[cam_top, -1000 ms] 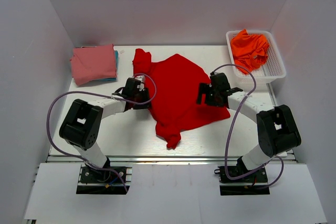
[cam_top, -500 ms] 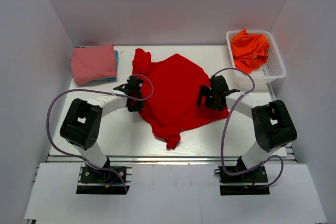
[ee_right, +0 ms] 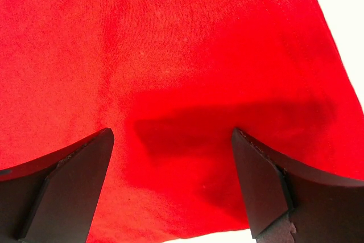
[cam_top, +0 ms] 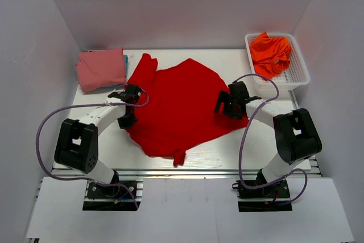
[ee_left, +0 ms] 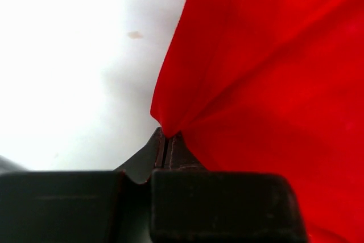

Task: Fold and stack the t-shirts
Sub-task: Flatten out the tshirt

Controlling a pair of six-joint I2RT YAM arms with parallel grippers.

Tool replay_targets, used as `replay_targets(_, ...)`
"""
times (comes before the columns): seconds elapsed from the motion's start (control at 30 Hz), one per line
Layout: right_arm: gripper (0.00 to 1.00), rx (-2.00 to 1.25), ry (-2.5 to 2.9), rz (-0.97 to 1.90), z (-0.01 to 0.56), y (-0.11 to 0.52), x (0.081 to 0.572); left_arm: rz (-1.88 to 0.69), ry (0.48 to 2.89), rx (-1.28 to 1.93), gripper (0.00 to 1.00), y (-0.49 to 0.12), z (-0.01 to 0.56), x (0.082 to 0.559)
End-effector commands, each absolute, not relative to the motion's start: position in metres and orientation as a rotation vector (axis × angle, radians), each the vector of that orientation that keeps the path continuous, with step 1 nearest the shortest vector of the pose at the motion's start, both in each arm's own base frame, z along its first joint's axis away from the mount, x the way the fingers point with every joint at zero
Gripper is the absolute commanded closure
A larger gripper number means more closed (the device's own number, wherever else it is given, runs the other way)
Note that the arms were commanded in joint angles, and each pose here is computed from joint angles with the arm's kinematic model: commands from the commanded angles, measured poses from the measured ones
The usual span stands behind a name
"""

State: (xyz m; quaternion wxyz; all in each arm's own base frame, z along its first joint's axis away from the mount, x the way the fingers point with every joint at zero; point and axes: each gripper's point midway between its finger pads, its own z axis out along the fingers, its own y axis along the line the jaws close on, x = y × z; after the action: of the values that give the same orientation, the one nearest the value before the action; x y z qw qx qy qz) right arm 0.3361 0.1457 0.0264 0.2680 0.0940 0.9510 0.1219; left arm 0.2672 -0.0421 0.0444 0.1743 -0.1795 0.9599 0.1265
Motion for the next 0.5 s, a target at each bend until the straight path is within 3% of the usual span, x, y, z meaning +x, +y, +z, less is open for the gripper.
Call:
replay_targets(0.0,0.1,0.264,2.671,0.231,0.004,0.128,0.311,0.422,2.645,-0.643,1.0,-0.022,0.07,0.258)
replay_targets(0.17,0.1,0.209,2.636,0.275,0.013,0.133,0.314,0.492,2.621,-0.72,0.86,-0.005,0.074,0.249)
replay_targets(0.47,0.1,0.154,2.538,0.311,0.04,0.135,0.322,0.569,2.55,-0.868,0.77,0.018,0.089,0.244)
